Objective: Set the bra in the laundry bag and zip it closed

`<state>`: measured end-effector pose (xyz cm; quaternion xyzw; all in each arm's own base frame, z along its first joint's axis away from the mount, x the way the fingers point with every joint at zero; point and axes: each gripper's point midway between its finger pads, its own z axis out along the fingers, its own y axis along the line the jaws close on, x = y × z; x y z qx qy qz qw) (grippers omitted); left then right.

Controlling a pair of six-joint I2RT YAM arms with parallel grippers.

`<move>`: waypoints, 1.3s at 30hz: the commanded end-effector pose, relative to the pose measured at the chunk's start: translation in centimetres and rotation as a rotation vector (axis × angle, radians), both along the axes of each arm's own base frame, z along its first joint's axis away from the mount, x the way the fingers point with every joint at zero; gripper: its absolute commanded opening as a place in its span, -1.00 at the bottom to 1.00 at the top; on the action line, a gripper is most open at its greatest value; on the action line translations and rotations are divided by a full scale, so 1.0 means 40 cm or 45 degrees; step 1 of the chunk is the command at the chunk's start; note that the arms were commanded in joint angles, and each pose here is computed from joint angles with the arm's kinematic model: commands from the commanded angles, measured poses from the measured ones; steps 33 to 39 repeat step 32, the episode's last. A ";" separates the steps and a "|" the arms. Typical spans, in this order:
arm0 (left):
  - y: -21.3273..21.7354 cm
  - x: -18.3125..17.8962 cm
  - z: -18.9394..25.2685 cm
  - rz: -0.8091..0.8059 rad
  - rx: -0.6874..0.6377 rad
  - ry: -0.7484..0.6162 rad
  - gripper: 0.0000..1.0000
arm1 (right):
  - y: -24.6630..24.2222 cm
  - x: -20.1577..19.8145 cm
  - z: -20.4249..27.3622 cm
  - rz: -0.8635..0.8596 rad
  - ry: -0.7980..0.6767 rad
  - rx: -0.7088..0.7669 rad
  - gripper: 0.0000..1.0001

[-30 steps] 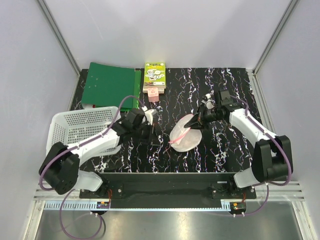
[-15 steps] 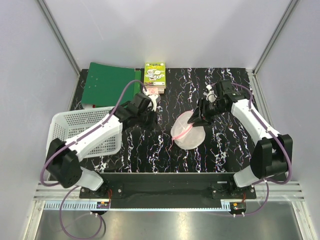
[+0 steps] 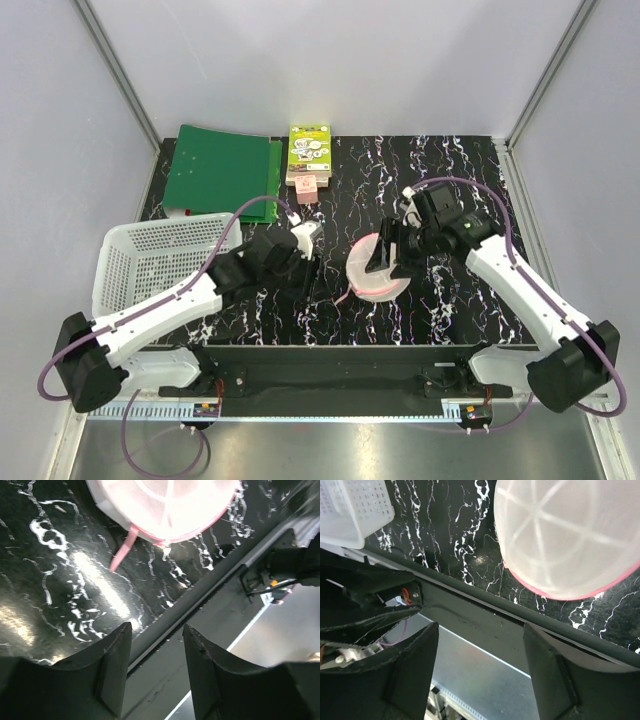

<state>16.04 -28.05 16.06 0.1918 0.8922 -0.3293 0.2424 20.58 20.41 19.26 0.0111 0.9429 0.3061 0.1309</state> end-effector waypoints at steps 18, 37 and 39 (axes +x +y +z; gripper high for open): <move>0.006 -0.191 0.076 -0.001 -0.893 -0.448 0.43 | 0.212 -0.149 -0.137 -0.092 -0.662 0.162 0.99; 0.078 -0.328 0.078 -0.310 -1.307 -0.583 0.73 | 0.153 -0.239 -0.188 -0.152 -0.815 0.695 0.99; 0.078 -0.328 0.078 -0.310 -1.307 -0.583 0.73 | 0.153 -0.239 -0.188 -0.152 -0.815 0.695 0.99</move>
